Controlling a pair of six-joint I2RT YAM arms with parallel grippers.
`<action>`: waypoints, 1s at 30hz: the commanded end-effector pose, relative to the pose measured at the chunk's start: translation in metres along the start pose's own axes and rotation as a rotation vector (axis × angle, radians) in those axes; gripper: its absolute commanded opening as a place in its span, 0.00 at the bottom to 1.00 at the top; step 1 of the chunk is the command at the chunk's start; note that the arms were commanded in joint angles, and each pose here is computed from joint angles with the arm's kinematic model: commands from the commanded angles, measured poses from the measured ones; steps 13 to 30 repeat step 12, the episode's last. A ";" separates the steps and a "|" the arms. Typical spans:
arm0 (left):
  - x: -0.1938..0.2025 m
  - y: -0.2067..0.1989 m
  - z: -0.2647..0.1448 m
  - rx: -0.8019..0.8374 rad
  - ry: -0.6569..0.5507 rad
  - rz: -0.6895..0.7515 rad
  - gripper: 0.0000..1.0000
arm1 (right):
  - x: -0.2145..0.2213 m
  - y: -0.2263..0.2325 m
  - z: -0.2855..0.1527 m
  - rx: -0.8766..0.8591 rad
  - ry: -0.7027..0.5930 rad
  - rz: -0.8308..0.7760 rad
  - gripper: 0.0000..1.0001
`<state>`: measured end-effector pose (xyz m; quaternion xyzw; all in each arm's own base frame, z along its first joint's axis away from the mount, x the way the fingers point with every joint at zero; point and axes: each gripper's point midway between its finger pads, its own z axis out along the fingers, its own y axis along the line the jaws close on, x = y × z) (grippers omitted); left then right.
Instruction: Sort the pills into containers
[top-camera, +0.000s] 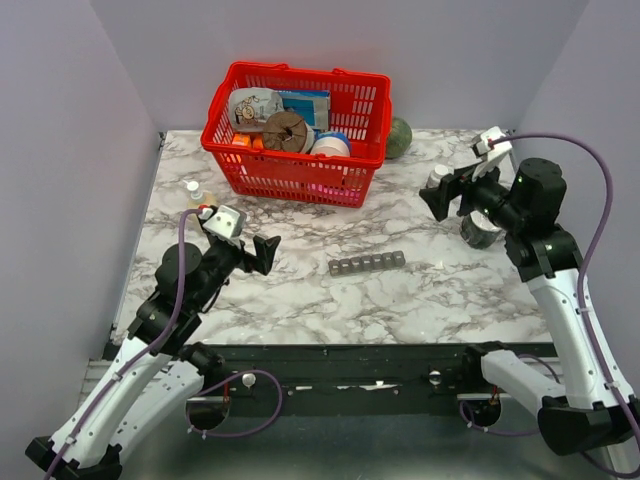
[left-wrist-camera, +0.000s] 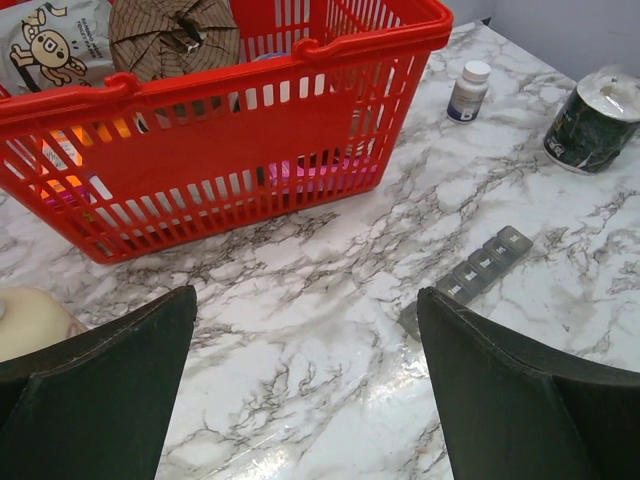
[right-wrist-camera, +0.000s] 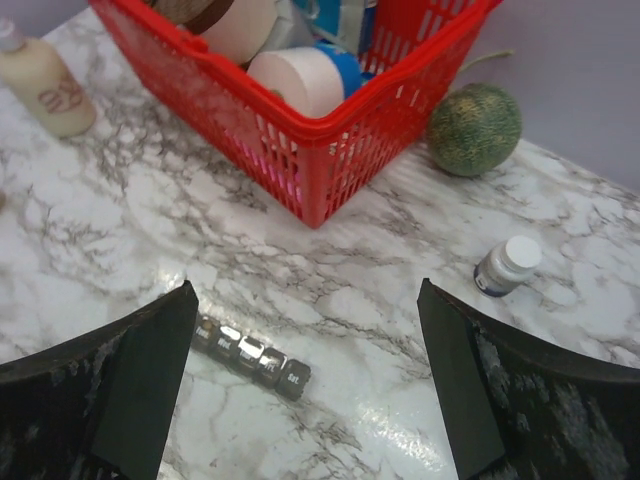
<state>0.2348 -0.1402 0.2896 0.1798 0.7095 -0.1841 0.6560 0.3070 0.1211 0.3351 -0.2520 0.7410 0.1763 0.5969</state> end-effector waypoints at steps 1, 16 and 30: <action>-0.009 0.005 -0.004 -0.023 -0.008 0.007 0.99 | -0.032 -0.028 -0.020 0.214 -0.091 0.110 1.00; -0.005 0.006 -0.006 -0.025 0.013 0.034 0.99 | -0.030 -0.019 -0.021 0.150 -0.083 0.059 1.00; -0.005 0.006 -0.006 -0.025 0.013 0.034 0.99 | -0.030 -0.019 -0.021 0.150 -0.083 0.059 1.00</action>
